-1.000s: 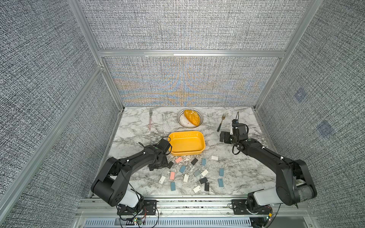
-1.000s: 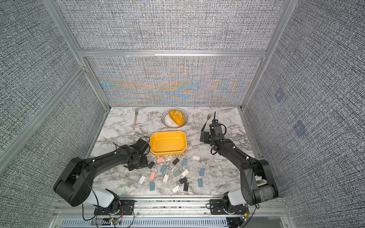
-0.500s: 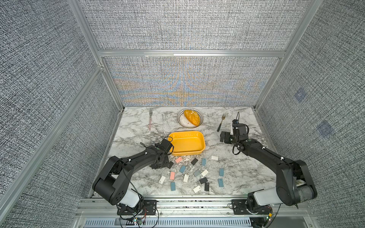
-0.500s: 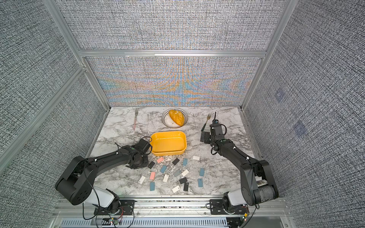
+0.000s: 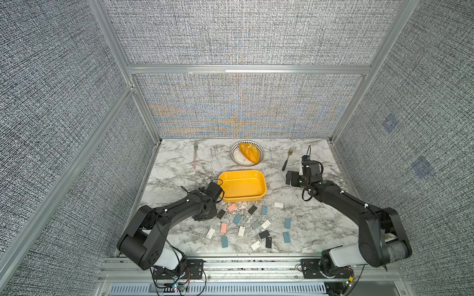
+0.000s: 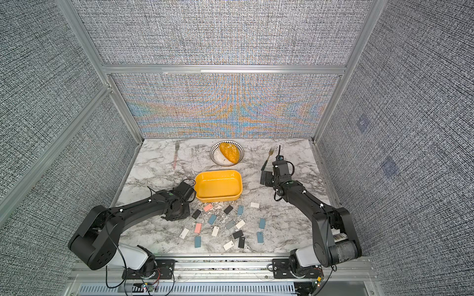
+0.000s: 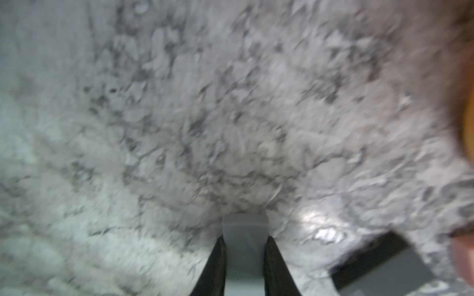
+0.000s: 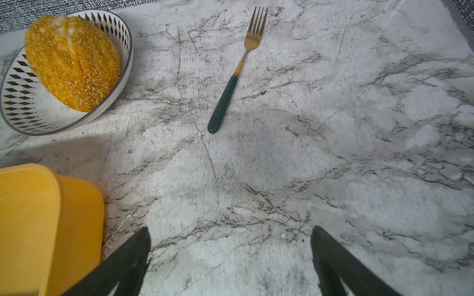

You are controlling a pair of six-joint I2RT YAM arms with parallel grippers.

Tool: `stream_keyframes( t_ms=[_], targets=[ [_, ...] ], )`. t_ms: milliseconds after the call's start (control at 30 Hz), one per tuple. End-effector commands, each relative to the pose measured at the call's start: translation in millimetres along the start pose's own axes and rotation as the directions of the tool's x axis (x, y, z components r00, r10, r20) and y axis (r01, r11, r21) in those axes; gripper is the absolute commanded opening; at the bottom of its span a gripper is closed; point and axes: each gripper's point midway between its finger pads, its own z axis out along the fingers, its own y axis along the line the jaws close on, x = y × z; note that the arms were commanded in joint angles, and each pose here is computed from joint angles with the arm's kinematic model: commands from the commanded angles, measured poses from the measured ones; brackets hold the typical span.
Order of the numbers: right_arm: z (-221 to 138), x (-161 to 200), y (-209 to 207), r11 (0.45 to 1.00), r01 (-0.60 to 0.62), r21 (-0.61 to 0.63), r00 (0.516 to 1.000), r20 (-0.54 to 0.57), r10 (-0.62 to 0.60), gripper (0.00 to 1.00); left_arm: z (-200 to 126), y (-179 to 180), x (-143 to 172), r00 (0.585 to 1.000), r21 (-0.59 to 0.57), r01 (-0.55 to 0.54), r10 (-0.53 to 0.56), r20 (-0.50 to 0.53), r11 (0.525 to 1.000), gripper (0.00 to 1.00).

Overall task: Put the eraser in the storage box
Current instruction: Pick up the eraser from the center of the board, then place the eraser in the storage box.

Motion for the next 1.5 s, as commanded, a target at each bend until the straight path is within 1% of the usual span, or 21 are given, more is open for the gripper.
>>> stream_keyframes(
  t_ms=[0, 367, 633, 800, 1100, 1333, 1467],
  targets=[
    [-1, -3, 1, 1.000, -0.005, -0.004, 1.000, 0.013, 0.005, 0.98, -12, 14, -4, 0.999, -0.064, -0.026, 0.027, 0.017, 0.998, 0.22],
    [1, -2, -1, 1.000, -0.007, 0.013, 1.000, 0.009, 0.007, 0.98, -69, 1, -46, 0.986, -0.019, -0.072, 0.074, 0.150, 0.997, 0.22],
    [0, -2, -4, 1.000, -0.005, 0.030, 1.000, 0.008, 0.004, 0.98, -96, -33, -82, 0.971, 0.050, -0.140, 0.127, 0.203, 0.989, 0.22],
    [0, -3, -5, 0.999, -0.003, 0.036, 1.000, 0.008, 0.003, 0.98, -110, -60, -107, 0.957, 0.104, -0.188, 0.158, 0.241, 0.977, 0.22],
    [4, -1, -9, 0.998, 0.005, 0.060, 1.000, -0.004, -0.005, 0.98, -114, -103, -133, 0.948, 0.169, -0.243, 0.197, 0.252, 0.955, 0.22],
    [9, 1, -9, 0.998, 0.009, 0.061, 1.000, -0.013, -0.009, 0.98, -89, -129, -141, 0.943, 0.145, -0.290, 0.256, 0.214, 0.946, 0.22],
    [9, 1, -9, 0.998, 0.010, 0.062, 1.000, -0.014, -0.009, 0.98, -70, -138, -149, 0.941, 0.115, -0.295, 0.268, 0.205, 0.948, 0.22]
  ],
)
